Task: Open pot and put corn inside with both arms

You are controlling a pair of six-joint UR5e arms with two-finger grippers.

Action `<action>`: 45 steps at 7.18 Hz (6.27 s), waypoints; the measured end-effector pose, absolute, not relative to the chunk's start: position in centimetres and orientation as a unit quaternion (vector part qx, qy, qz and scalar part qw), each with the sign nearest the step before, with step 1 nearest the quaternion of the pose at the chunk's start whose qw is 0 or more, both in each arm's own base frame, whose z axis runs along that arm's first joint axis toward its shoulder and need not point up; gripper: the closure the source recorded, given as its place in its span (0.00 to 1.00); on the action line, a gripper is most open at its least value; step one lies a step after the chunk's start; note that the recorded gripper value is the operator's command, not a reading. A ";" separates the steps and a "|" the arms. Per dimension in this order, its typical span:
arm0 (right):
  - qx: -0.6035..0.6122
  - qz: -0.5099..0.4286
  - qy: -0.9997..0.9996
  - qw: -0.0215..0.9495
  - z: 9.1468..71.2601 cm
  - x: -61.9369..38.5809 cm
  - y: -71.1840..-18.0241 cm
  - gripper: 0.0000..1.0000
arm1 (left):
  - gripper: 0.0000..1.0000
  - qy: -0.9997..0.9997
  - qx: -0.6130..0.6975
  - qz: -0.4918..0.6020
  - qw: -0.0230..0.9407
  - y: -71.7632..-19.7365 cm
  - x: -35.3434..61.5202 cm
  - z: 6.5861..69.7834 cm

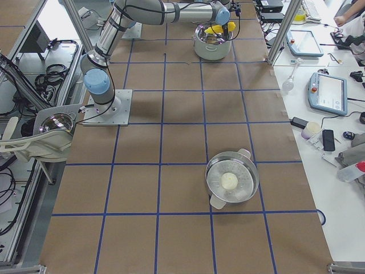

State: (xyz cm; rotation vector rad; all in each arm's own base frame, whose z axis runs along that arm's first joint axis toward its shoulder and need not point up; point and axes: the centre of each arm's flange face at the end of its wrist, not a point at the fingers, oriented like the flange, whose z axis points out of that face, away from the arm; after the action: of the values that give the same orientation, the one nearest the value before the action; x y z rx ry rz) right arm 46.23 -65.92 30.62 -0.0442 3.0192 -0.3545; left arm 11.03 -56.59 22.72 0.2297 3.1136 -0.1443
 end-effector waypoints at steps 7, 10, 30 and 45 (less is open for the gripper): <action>0.012 -0.088 0.995 0.036 37.5 42.7 -61.6 0.00 | 0.00 0.996 0.081 -0.043 0.001 -56.6 10.0 22.1; 0.064 -0.027 0.997 0.018 43.1 33.2 -58.3 0.00 | 0.00 0.994 0.101 -0.038 0.002 -57.6 5.3 31.3; -0.007 -0.003 1.000 -0.013 49.1 12.5 -48.7 0.00 | 0.00 0.998 -0.014 -0.062 0.003 -47.8 -12.4 54.3; -0.013 -0.003 1.000 -0.012 49.1 12.6 -48.8 0.00 | 0.00 0.998 -0.014 -0.063 0.004 -47.6 -12.2 54.5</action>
State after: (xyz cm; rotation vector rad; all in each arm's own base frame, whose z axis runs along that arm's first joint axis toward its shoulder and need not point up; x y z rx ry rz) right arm 12.62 -48.79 49.10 -0.0412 3.1644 -0.0096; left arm -12.24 -47.63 54.45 -0.0450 3.1276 -0.1977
